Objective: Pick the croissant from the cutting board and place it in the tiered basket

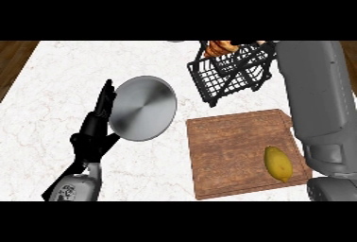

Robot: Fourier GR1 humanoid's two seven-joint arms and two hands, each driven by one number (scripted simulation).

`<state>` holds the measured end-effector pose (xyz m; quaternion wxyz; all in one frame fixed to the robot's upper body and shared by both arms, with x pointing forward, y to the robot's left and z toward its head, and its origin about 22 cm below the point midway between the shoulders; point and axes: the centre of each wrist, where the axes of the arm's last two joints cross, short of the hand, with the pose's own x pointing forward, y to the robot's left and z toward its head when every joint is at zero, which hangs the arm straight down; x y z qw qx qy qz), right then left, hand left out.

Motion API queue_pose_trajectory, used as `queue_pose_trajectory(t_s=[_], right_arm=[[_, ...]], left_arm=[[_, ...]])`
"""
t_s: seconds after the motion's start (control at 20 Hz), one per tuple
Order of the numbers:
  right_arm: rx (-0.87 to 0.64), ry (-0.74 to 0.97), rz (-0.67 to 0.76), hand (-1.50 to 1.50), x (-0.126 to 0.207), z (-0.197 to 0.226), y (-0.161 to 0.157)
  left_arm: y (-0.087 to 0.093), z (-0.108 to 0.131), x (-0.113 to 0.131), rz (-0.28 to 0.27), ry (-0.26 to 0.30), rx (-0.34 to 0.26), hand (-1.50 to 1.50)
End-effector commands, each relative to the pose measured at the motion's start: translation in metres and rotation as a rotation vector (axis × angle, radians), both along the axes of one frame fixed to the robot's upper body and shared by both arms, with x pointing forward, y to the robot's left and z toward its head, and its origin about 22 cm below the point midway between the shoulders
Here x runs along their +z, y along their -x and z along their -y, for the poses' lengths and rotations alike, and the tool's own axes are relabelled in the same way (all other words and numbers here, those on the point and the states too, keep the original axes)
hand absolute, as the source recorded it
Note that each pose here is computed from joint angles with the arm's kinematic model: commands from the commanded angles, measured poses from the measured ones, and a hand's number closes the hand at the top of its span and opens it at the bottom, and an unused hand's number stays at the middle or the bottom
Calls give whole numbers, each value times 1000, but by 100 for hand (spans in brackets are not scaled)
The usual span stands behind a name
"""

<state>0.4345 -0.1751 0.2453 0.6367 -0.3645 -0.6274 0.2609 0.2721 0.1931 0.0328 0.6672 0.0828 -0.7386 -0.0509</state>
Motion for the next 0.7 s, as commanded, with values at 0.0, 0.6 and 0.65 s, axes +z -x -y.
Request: queue_pose_trajectory(t_s=[0.0, 0.6, 0.65], right_arm=[[-83, -191, 111, -150, 17, 22, 3], [-301, -454, 131, -150, 4, 204, 65], [-311, -452, 153, -150, 1, 224, 79]], left_arm=[[2, -16, -13, -15, -7, 12, 0], [9, -17, -2, -16, -8, 31, 0], [1, -25, 2, -1, 3, 33, 0]])
